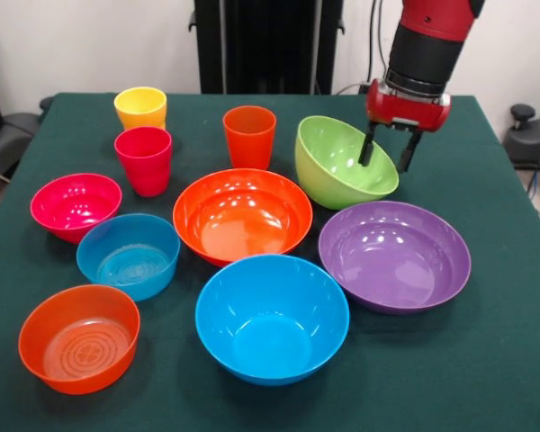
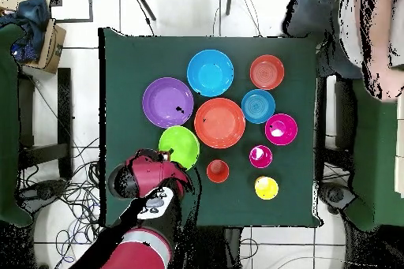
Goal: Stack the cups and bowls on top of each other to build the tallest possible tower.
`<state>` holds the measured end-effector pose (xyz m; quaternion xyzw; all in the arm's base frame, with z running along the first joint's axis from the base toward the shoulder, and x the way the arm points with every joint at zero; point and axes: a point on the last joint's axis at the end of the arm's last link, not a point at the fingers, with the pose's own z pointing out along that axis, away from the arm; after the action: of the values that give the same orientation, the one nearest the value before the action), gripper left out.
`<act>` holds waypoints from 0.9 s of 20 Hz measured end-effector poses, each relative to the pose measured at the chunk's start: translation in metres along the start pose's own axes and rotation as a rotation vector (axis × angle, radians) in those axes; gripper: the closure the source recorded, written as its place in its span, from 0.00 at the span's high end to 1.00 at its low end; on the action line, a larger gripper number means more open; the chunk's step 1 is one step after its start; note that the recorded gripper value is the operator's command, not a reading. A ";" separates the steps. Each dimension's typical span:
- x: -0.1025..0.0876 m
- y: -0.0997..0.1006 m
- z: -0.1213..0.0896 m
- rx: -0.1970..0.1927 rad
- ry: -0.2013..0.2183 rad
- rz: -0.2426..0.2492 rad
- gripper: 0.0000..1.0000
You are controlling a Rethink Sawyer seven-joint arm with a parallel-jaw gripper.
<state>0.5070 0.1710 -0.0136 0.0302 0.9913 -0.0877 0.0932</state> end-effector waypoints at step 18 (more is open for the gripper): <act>-0.035 -0.017 -0.022 -0.023 -0.053 0.060 1.00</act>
<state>0.5359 0.1564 0.0169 0.0566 0.9881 -0.0741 0.1225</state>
